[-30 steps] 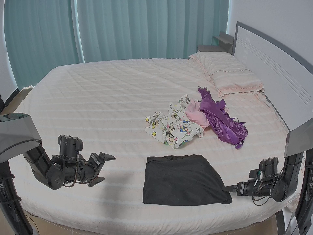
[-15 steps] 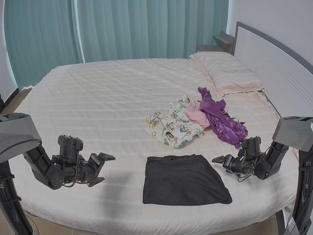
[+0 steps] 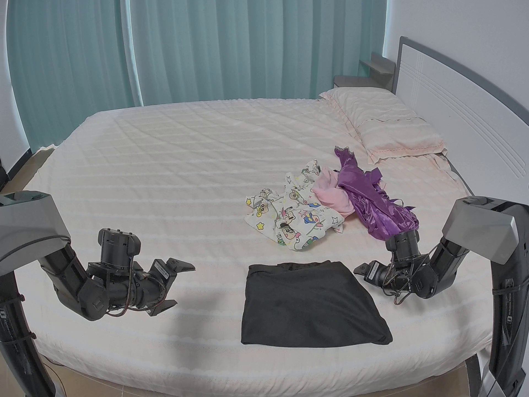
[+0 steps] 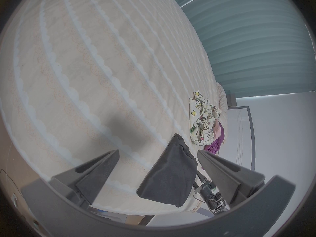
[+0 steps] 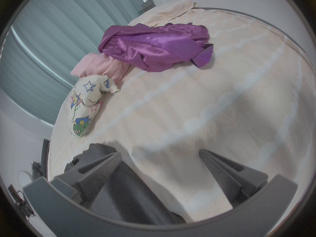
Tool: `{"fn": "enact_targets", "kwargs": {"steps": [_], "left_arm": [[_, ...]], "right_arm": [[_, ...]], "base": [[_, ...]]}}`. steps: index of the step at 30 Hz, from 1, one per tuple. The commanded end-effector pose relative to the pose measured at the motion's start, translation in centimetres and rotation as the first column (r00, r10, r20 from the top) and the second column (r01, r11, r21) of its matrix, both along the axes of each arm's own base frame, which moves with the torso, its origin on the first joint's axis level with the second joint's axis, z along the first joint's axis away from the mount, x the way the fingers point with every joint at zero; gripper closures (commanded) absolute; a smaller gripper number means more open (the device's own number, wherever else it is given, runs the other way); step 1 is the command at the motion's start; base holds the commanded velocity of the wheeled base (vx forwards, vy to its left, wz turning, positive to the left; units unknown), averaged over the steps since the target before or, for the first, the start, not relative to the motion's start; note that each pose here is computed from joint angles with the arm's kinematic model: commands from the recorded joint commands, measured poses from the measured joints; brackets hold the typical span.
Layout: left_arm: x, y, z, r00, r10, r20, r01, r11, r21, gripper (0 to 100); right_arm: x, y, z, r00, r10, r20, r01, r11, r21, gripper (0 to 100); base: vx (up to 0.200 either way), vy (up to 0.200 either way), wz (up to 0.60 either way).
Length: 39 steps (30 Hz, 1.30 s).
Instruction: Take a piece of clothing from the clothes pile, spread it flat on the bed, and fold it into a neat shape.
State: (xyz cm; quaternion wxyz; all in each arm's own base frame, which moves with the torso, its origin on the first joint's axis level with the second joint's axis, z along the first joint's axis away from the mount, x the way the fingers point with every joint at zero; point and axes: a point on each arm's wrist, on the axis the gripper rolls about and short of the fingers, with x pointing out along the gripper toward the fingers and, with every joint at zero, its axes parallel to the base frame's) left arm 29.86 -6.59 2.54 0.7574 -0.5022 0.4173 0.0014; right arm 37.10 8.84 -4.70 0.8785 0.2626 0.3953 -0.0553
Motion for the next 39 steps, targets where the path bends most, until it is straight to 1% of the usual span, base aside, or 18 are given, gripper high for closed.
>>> {"fn": "enact_targets", "kwargs": {"steps": [1,6,10,11,13,16,19,27,29,34,35,39], "left_arm": [[0.0,0.0,0.0,1.0,0.001,0.0,-0.001,1.0,0.0,0],[0.0,0.0,0.0,1.0,0.001,0.0,-0.001,1.0,0.0,0],[0.0,0.0,0.0,1.0,0.001,0.0,-0.001,1.0,0.0,0],[0.0,0.0,0.0,1.0,0.001,0.001,-0.001,1.0,0.0,0],[0.0,0.0,0.0,1.0,0.001,0.0,-0.001,1.0,0.0,0],[0.0,0.0,0.0,1.0,0.001,0.0,-0.001,1.0,0.0,0],[0.0,0.0,0.0,1.0,0.001,0.001,-0.001,1.0,0.0,0],[0.0,0.0,0.0,1.0,0.001,0.0,-0.001,1.0,0.0,0],[0.0,0.0,0.0,1.0,0.001,0.001,-0.001,1.0,0.0,0],[0.0,0.0,0.0,1.0,0.001,0.0,-0.001,1.0,0.0,0],[0.0,0.0,0.0,1.0,0.001,0.001,-0.001,1.0,0.0,0],[0.0,0.0,0.0,1.0,0.001,0.001,-0.001,1.0,0.0,0]], "right_arm": [[-0.4,1.2,-0.2,0.999,0.054,-0.007,-0.054,0.998,-0.024,0],[-0.5,2.0,-0.1,0.996,0.079,-0.041,-0.08,0.996,-0.034,0],[-0.3,2.0,0.1,0.997,0.076,-0.035,-0.077,0.997,-0.033,0],[-0.2,1.9,0.4,0.997,0.073,-0.026,-0.074,0.997,-0.03,100],[-0.1,1.8,1.2,0.997,0.072,-0.011,-0.072,0.997,-0.025,100],[-0.1,1.7,1.4,0.998,0.07,-0.007,-0.07,0.997,-0.024,100],[-0.5,1.7,1.1,0.997,0.074,-0.028,-0.075,0.997,-0.028,100],[-0.6,1.4,1.0,0.997,0.067,-0.041,-0.068,0.997,-0.025,100],[-0.8,1.4,0.9,0.995,0.074,-0.063,-0.076,0.997,-0.026,100],[-0.7,1.4,0.7,0.995,0.067,-0.075,-0.069,0.997,-0.02,100],[-0.7,1.5,0.6,0.995,0.068,-0.075,-0.069,0.997,-0.017,0],[-0.6,1.6,0.3,0.994,0.074,-0.079,-0.074,0.997,0.002,0]], "base": [[0.0,0.0,0.0],[0.0,0.0,0.0],[0.0,0.0,0.0],[0.0,0.0,0.0],[0.0,0.0,0.0],[0.0,0.0,0.0],[0.0,0.0,0.0],[0.0,0.0,0.0],[0.0,0.0,0.0],[0.0,0.0,0.0],[0.0,0.0,0.0],[0.0,0.0,0.0]]}}
